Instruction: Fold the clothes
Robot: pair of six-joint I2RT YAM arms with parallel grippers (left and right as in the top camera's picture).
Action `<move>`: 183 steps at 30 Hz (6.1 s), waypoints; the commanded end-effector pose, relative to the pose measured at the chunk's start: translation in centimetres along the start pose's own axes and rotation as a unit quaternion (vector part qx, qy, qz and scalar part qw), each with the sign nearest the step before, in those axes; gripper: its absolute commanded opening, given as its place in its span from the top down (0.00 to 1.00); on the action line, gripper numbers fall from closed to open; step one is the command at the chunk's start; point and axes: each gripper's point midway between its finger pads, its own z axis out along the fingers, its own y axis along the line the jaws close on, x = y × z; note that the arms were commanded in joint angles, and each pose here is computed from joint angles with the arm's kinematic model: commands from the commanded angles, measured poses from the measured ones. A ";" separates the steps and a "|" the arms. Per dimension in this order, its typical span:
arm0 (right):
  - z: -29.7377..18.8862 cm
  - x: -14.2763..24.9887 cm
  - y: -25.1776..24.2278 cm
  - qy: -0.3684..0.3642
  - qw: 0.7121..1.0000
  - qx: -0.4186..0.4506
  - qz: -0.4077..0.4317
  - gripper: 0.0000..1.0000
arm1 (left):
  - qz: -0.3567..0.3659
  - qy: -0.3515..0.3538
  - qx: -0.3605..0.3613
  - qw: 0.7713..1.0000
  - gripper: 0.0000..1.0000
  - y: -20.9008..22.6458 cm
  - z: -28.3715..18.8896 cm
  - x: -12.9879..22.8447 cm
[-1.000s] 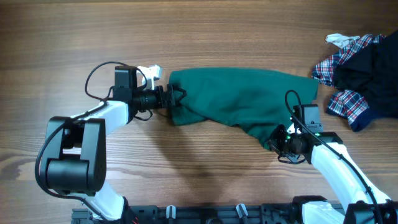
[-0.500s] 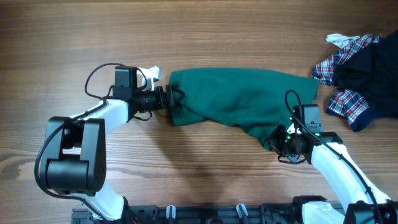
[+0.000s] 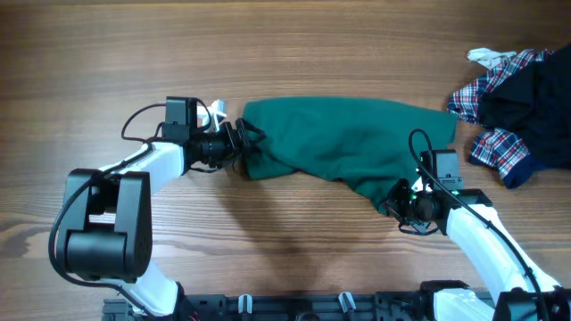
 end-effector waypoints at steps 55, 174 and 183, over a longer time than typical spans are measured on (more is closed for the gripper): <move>-6.5 -0.9 3.5 -0.081 0.993 -0.084 -0.035 0.96 | 0.111 -0.049 -0.099 0.988 0.36 0.6 -2.1 -0.5; -35.0 -5.8 11.6 -0.420 0.882 -0.181 -0.113 0.96 | 0.404 -0.368 -0.011 0.837 0.96 -18.4 -28.0 5.9; -41.5 -3.6 12.0 -0.459 0.854 -0.210 -0.125 0.96 | 0.452 -0.388 -0.050 0.802 0.96 -22.3 -33.4 8.9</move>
